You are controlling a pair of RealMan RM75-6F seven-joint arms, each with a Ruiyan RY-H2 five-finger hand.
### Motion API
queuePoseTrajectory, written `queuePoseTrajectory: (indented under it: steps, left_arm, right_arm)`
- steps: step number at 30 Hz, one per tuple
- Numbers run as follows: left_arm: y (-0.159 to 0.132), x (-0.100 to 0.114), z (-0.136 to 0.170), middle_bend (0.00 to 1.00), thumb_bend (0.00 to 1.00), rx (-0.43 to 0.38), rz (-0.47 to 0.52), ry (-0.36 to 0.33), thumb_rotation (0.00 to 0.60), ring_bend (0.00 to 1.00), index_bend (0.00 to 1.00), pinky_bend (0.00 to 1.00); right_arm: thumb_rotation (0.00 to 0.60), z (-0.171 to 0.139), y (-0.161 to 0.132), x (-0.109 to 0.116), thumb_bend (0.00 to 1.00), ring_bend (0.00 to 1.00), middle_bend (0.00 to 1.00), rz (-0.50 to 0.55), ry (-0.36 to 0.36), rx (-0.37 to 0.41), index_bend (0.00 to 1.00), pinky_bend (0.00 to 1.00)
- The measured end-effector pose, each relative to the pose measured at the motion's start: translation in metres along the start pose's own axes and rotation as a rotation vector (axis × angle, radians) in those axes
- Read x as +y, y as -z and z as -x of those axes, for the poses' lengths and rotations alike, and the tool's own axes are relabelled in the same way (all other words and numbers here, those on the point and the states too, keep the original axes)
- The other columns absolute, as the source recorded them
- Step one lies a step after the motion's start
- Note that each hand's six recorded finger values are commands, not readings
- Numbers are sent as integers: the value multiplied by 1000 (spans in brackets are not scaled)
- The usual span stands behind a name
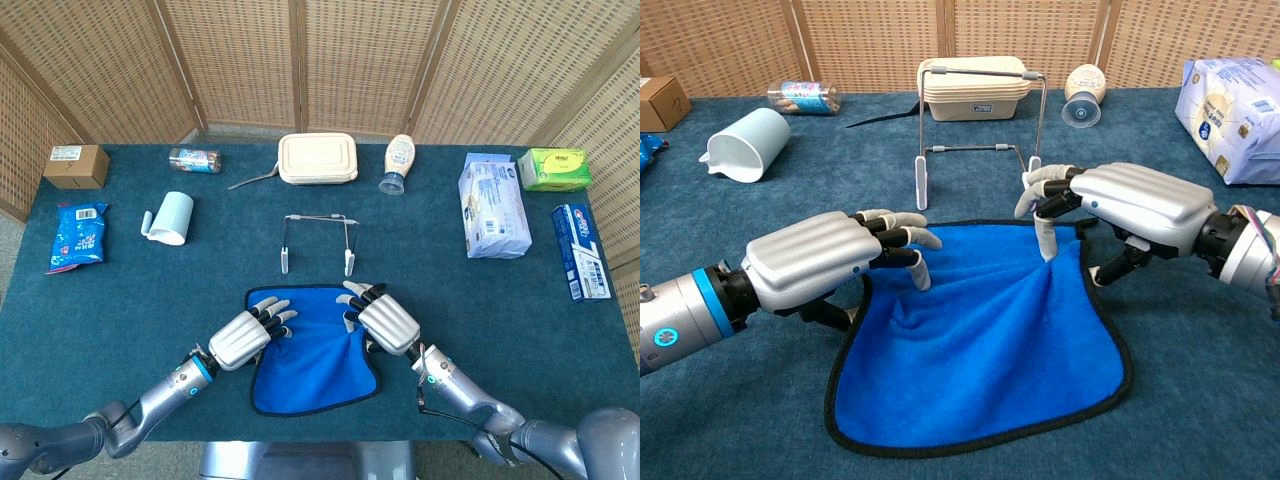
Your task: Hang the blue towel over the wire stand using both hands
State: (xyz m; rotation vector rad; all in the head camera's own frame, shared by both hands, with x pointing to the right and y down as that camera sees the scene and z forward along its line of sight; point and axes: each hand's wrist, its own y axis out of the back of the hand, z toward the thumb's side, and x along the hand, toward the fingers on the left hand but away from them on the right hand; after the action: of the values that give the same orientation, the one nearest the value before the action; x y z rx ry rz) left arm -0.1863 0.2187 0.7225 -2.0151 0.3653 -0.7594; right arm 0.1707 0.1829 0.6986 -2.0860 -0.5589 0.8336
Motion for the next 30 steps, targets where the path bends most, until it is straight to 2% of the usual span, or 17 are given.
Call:
queuePoseTrajectory:
  steps: [10, 20, 30]
  left_arm:
    - [4, 4, 4, 207, 622, 21, 33, -18, 600, 137, 557, 150]
    - [13, 8, 12, 232, 610, 52, 47, -26, 600, 163, 593, 151]
    - [18, 13, 22, 288, 609, 86, 74, -35, 600, 212, 656, 155]
  right_arm:
    - [600, 0, 0, -1, 507, 97, 256, -1, -5, -1, 676, 208]
    - [600, 2, -1, -1, 507, 97, 265, 12, -3, 0, 714, 209]
    - [600, 2, -4, -1, 487, 97, 317, 47, 5, -3, 834, 208]
